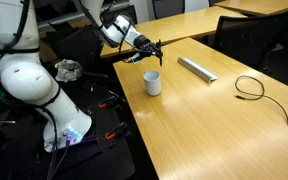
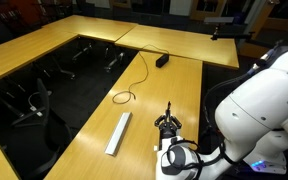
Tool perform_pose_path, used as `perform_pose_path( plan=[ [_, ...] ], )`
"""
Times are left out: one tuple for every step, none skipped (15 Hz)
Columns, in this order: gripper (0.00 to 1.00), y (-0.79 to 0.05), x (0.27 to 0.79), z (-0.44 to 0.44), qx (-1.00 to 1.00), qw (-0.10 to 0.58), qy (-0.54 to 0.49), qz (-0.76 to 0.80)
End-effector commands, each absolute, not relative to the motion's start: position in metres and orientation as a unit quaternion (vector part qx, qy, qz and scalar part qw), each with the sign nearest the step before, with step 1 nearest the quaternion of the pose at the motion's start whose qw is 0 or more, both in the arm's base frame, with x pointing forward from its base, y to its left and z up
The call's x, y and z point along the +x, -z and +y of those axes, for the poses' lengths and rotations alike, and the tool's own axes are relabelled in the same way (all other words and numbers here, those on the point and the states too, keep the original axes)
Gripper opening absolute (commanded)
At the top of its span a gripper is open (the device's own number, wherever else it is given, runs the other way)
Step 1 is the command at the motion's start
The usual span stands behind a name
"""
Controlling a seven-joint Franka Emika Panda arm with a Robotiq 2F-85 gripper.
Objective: Put the black pen in the mug
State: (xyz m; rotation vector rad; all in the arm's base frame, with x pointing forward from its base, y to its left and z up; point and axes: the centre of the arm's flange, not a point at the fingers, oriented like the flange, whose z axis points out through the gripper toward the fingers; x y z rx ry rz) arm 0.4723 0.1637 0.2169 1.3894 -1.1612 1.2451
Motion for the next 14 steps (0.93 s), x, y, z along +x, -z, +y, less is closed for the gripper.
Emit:
perform_pose_path(
  plan=[
    [0.03,-0.214,0.461,0.177,0.551,0.458,-0.506,-0.48],
    [0.03,-0.214,0.459,0.182,0.556,0.458,-0.501,-0.48],
    [0.03,-0.212,0.455,0.186,0.558,0.461,-0.499,-0.477],
    [0.03,-0.208,0.451,0.191,0.564,0.461,-0.495,-0.473],
    [0.03,-0.205,0.448,0.195,0.565,0.462,-0.491,-0.475],
    [0.03,-0.201,0.445,0.197,0.57,0.463,-0.485,-0.475],
    [0.03,-0.198,0.444,0.2,0.572,0.464,-0.482,-0.475],
    [0.03,-0.195,0.442,0.201,0.574,0.466,-0.479,-0.474],
    [0.03,-0.193,0.44,0.202,0.577,0.469,-0.475,-0.471],
    [0.03,-0.19,0.439,0.202,0.579,0.471,-0.47,-0.471],
    [0.03,-0.186,0.439,0.202,0.579,0.476,-0.467,-0.469],
    [0.03,-0.182,0.439,0.202,0.585,0.483,-0.459,-0.462],
    [0.03,-0.178,0.438,0.202,0.588,0.487,-0.455,-0.458],
    [0.03,-0.174,0.436,0.201,0.591,0.489,-0.452,-0.455]
  ],
)
